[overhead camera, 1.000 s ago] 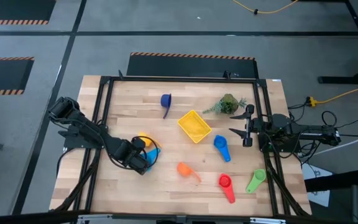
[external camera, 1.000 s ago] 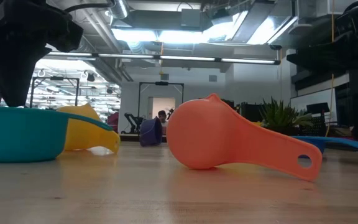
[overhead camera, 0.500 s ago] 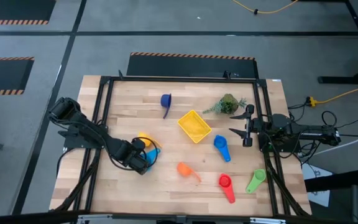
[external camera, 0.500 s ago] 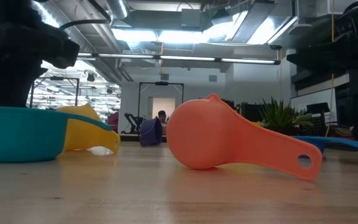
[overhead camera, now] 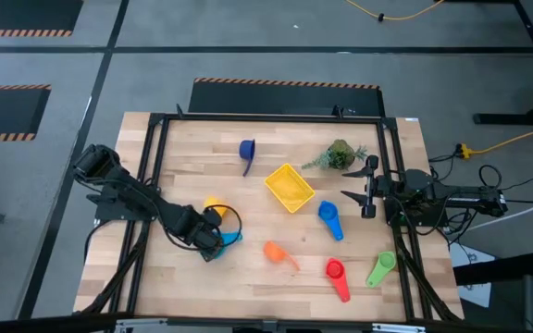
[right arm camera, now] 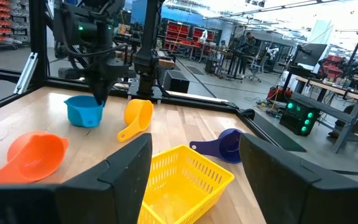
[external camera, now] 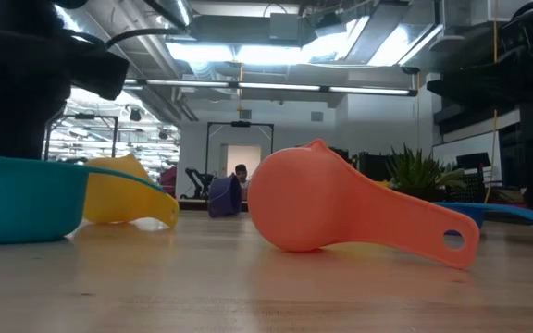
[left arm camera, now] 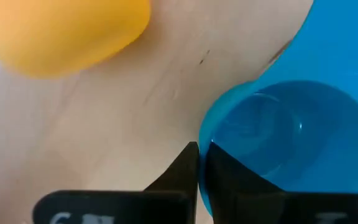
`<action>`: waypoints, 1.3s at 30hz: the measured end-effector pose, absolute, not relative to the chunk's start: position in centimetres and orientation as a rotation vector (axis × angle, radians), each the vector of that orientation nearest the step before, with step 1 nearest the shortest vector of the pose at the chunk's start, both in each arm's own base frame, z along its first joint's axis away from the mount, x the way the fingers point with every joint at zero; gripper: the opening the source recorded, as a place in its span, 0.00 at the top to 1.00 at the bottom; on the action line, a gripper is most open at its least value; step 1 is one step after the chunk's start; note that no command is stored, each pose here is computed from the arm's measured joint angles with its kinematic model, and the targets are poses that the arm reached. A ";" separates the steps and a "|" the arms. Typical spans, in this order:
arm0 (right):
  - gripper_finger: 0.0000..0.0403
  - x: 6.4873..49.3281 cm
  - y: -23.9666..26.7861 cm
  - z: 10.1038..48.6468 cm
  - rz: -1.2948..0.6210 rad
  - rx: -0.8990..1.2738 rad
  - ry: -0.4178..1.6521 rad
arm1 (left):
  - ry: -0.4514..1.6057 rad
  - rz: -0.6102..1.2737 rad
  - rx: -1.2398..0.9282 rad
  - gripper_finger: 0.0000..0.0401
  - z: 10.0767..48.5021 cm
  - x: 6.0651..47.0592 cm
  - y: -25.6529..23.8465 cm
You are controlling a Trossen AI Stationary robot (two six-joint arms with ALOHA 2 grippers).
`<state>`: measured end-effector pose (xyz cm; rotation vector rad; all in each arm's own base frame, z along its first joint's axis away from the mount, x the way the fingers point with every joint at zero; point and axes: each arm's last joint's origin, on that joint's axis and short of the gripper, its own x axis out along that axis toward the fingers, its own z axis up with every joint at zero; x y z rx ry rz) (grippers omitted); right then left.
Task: Nest measuring cups in basket
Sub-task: Prepare the light blue measuring cup, then stack the yellow measuring cup on top of the light blue measuring cup
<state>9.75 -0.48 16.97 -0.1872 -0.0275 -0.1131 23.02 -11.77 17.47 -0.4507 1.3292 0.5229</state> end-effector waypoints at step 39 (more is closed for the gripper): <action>0.38 9.8 -0.5 17.0 -0.113 -0.187 -0.028 | 1.009 -0.116 0.154 0.84 21.2 28.7 -11.1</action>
